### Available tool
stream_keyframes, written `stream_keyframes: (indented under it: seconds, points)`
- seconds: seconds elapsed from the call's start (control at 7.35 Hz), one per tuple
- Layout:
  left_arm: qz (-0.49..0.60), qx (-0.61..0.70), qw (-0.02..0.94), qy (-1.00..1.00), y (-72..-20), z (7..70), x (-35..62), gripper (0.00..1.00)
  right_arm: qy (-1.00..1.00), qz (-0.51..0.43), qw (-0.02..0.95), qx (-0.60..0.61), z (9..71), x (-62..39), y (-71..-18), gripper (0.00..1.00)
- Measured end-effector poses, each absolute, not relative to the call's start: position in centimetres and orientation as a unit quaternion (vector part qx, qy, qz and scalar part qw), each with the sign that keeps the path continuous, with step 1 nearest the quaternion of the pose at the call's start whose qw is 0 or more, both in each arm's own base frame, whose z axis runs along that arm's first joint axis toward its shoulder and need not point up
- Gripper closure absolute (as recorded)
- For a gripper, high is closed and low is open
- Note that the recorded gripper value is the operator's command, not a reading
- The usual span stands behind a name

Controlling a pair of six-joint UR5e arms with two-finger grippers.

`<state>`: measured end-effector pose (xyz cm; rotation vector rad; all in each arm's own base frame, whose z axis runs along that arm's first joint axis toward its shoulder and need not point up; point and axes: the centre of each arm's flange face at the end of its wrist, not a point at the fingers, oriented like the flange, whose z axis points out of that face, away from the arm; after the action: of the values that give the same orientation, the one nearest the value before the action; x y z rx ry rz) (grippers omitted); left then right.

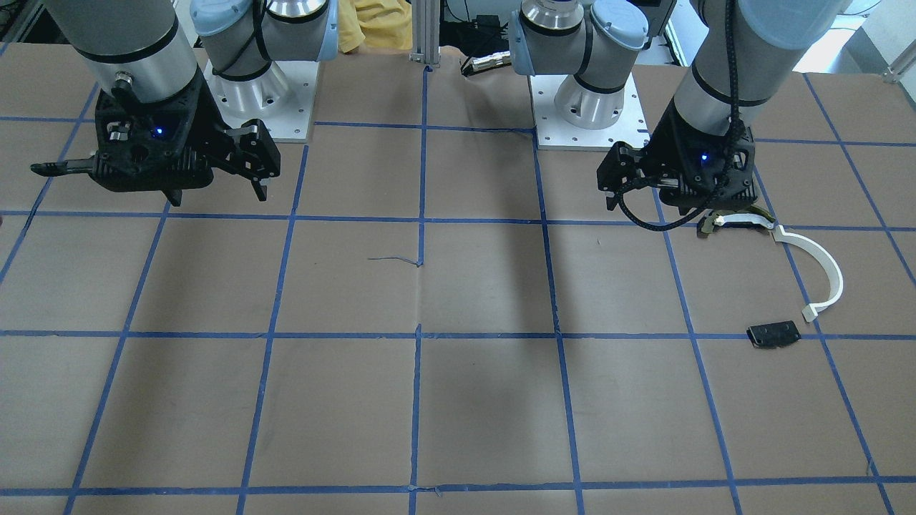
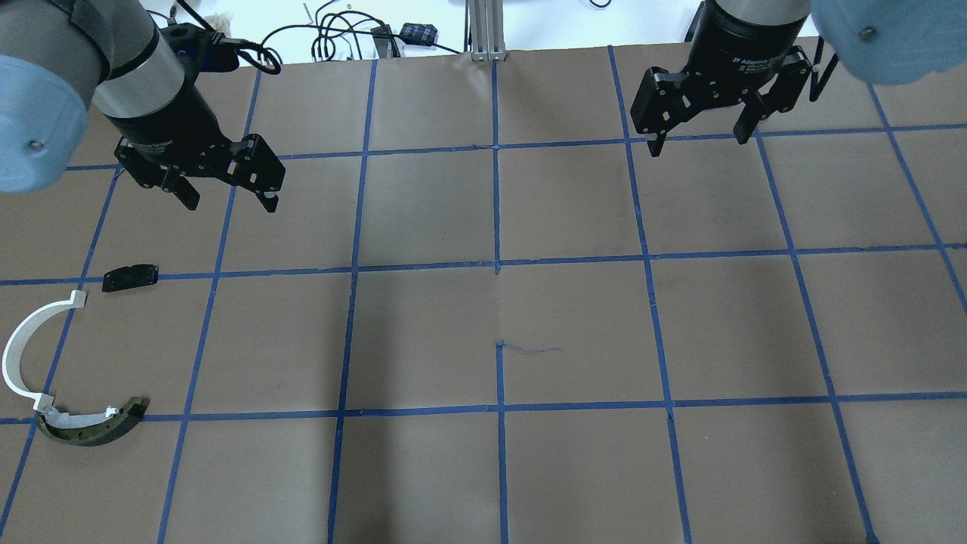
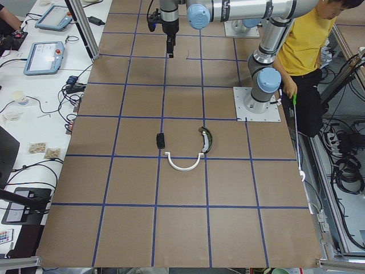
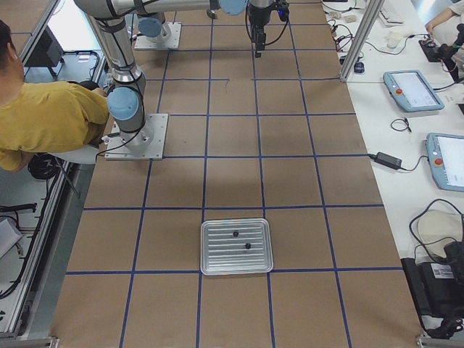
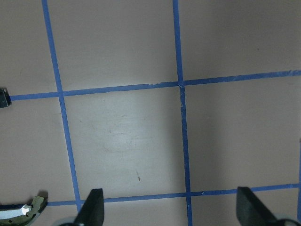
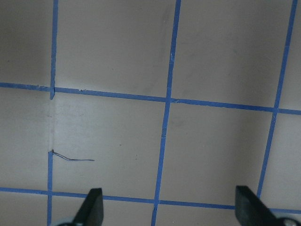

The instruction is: Place bearing gear from tray to pile

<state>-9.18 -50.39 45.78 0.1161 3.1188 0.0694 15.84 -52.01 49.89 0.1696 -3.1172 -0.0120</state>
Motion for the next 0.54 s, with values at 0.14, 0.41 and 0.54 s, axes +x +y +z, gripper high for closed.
stream_keyframes:
  seconds: [0.14, 0.41, 0.54]
  points:
    - [0.022, 0.037, 0.010, 0.999, -50.4, 45.8, -9.2, 0.00, -0.999, -0.004, 0.009, 0.053, 49.8, 15.8, -52.0, 0.00]
    - [0.022, 0.037, 0.011, 0.999, -50.4, 45.8, -9.2, 0.00, -0.999, 0.000, 0.009, 0.054, 50.0, 13.2, -52.7, 0.00]
    - [0.022, 0.037, 0.011, 0.999, -50.4, 45.8, -9.2, 0.00, -0.998, 0.004, 0.011, 0.063, 50.5, 9.9, -53.2, 0.00]
